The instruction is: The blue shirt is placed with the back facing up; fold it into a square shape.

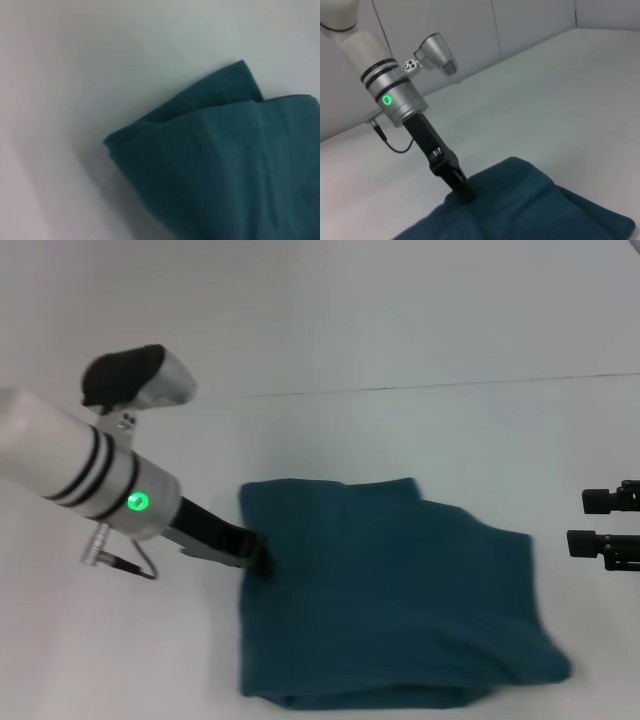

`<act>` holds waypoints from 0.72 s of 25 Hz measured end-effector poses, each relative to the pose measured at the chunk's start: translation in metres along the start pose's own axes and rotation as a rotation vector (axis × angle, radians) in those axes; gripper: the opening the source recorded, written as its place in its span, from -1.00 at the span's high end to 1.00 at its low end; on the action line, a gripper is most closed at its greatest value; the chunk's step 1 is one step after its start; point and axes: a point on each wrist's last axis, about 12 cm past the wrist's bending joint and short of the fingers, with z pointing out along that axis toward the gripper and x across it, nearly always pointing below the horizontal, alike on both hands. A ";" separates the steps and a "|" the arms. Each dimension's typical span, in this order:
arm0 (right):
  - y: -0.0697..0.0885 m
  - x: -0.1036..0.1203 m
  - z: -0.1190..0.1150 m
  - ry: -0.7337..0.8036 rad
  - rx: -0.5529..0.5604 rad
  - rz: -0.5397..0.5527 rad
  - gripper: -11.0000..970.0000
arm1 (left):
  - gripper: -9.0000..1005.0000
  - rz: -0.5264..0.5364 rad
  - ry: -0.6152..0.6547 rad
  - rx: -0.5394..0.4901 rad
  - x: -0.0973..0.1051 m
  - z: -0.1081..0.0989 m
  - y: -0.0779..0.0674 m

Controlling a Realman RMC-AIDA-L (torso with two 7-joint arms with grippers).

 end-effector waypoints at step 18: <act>-0.001 -0.012 0.012 -0.018 -0.019 -0.027 -0.46 | 0.74 -0.039 -0.054 -0.247 -0.008 -0.051 0.052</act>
